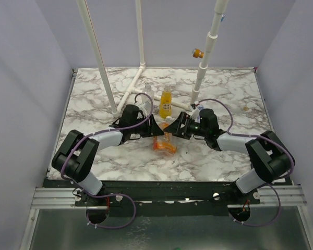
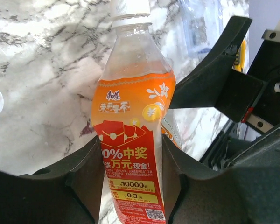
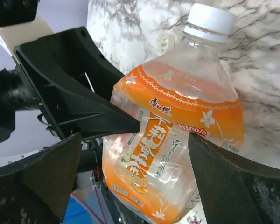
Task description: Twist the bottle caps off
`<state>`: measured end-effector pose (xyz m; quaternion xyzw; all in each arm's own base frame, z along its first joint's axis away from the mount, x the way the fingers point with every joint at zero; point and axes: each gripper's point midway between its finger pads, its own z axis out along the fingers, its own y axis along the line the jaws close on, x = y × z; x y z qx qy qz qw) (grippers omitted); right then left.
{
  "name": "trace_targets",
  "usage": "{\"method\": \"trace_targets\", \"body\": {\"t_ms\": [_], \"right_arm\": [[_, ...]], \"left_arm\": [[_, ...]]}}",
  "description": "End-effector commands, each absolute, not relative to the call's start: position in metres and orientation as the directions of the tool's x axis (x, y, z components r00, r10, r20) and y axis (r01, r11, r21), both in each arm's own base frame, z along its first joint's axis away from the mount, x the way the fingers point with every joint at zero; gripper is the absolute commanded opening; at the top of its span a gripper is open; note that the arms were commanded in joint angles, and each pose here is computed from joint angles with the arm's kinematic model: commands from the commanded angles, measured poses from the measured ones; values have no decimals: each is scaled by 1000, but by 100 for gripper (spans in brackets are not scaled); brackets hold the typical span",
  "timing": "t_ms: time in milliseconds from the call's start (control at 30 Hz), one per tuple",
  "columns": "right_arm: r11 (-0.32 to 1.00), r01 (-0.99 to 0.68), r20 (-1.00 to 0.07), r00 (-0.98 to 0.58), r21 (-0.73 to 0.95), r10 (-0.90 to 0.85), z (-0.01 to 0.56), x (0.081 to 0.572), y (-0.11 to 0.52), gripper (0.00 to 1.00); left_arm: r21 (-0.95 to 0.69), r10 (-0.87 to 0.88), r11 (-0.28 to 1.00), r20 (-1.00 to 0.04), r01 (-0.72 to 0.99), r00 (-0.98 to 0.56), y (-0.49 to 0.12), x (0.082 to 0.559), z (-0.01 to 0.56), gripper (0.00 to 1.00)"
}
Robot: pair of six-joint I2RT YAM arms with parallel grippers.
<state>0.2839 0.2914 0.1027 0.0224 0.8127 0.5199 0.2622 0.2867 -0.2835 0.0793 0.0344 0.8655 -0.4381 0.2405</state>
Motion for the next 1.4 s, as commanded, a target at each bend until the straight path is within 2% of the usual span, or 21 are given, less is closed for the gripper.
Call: {"method": "trace_targets", "body": {"t_ms": [0, 100, 200, 367, 533, 767, 1067, 1233, 1367], "right_arm": [[500, -311, -463, -860, 808, 214, 128, 272, 292, 100], [540, -375, -552, -806, 753, 211, 167, 275, 282, 100], [594, -434, -647, -735, 678, 201, 205, 278, 269, 100], [663, -447, -717, -669, 601, 199, 245, 276, 248, 100], [643, -470, -727, -655, 605, 205, 265, 267, 246, 100], [554, -503, -710, -658, 663, 252, 289, 263, 259, 100], [427, -540, -676, -675, 726, 295, 312, 275, 290, 100], [407, -538, -661, -698, 738, 276, 305, 275, 307, 88], [420, -541, -670, -692, 728, 270, 304, 281, 317, 67]], "left_arm": [[-767, -50, 486, -502, 418, -863, -282, 264, 117, 34], [-775, -3, 424, -518, 468, -855, -276, 252, 134, 31], [-757, 63, 334, -576, 561, -815, -272, 237, 159, 28], [-627, 154, 197, -739, 753, -656, -265, 207, 199, 25], [-452, 148, 143, -870, 880, -471, -258, 196, 236, 25], [-262, 114, 258, -948, 930, -298, -250, 211, 256, 26], [-217, 91, 407, -957, 887, -275, -244, 239, 256, 25], [-225, 78, 430, -956, 874, -284, -246, 243, 255, 25], [-227, 79, 417, -956, 880, -284, -251, 240, 254, 25]]}}
